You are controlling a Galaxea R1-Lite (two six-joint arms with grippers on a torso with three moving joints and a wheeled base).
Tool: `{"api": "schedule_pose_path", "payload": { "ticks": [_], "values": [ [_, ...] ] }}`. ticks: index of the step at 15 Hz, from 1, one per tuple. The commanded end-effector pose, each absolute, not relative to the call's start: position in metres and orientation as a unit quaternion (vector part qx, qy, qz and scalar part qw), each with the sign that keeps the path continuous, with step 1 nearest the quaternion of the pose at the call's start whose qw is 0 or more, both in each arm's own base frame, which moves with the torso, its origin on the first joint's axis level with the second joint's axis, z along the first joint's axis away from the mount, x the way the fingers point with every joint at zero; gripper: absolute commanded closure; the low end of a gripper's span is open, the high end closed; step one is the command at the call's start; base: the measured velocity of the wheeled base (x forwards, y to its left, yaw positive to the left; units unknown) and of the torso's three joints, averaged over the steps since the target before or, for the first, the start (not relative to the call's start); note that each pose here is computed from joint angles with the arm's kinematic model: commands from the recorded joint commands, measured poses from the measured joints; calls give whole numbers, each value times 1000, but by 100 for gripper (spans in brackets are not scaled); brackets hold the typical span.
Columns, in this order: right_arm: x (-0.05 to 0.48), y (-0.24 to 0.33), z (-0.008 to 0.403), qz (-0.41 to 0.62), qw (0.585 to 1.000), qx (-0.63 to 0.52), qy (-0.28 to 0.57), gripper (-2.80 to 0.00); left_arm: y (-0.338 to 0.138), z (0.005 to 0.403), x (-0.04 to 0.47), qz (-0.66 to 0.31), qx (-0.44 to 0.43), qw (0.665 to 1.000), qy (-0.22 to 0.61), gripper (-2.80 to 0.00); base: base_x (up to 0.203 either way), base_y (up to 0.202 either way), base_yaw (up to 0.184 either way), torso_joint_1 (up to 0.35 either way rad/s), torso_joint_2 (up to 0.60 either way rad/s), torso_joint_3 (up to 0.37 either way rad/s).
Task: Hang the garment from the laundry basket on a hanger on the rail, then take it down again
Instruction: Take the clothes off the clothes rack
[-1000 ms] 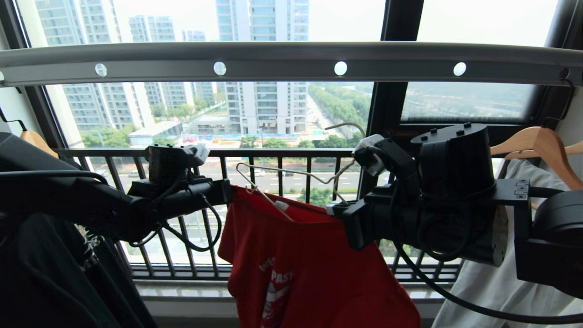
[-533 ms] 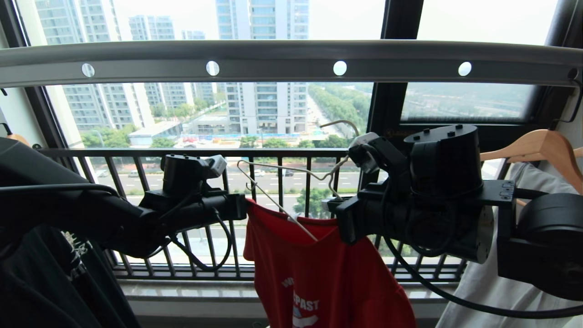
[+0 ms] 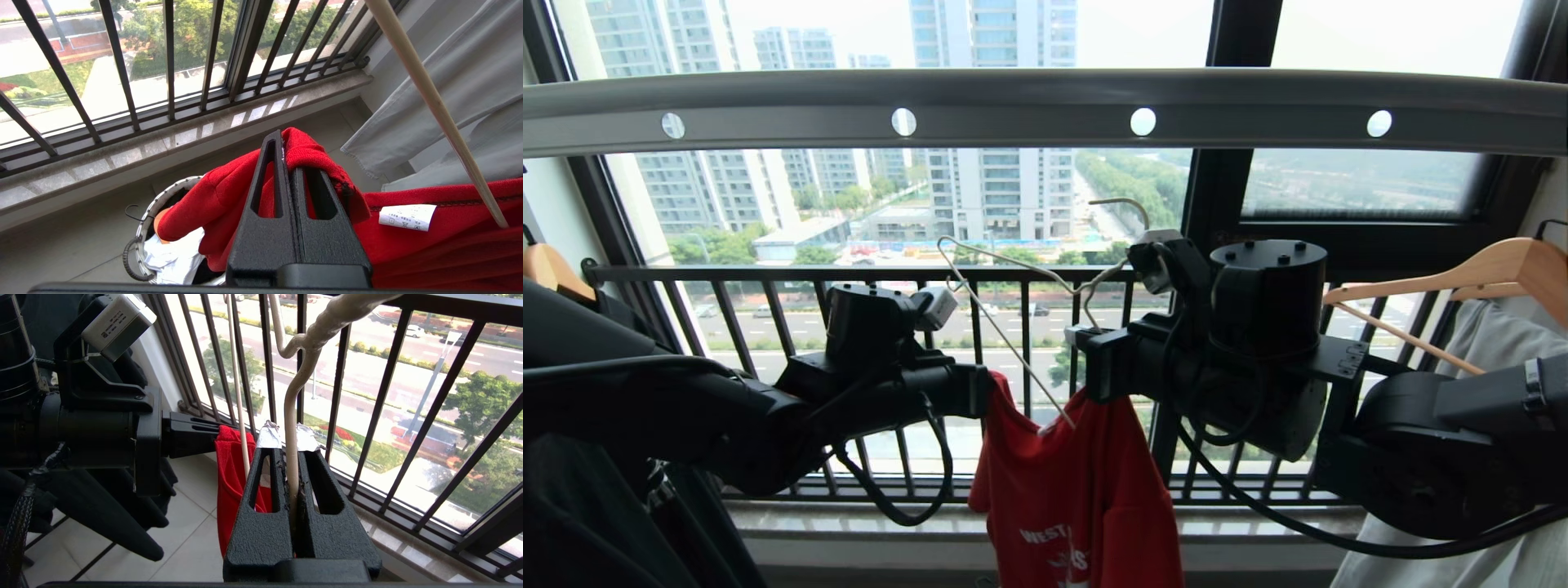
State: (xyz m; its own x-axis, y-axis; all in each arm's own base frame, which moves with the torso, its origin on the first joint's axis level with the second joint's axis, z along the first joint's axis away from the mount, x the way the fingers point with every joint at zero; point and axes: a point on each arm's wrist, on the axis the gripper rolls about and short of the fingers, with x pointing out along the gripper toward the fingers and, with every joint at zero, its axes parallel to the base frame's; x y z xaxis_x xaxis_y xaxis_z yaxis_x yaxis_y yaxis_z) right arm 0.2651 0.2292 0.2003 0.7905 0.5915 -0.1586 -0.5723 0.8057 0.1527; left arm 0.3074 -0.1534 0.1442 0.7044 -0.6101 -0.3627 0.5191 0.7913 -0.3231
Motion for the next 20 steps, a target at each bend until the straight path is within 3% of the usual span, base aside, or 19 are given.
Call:
{"api": "schedule_pose_path", "payload": {
  "ticks": [1,8,12,20],
  "values": [
    [270,233,194,303,947,50,97,0,-158,149,294,-326,-80,915,223,0,0,0,0,0,0,0],
    [273,235,188,295,949,48,98,0,-189,108,261,-390,6,879,275,0,0,0,0,0,0,0],
    [277,237,189,287,953,57,76,0,-202,70,240,-437,94,839,310,0,0,0,0,0,0,0],
    [285,242,186,267,959,70,63,0,-205,52,214,-490,131,795,331,0,0,0,0,0,0,0]
  ]
}}
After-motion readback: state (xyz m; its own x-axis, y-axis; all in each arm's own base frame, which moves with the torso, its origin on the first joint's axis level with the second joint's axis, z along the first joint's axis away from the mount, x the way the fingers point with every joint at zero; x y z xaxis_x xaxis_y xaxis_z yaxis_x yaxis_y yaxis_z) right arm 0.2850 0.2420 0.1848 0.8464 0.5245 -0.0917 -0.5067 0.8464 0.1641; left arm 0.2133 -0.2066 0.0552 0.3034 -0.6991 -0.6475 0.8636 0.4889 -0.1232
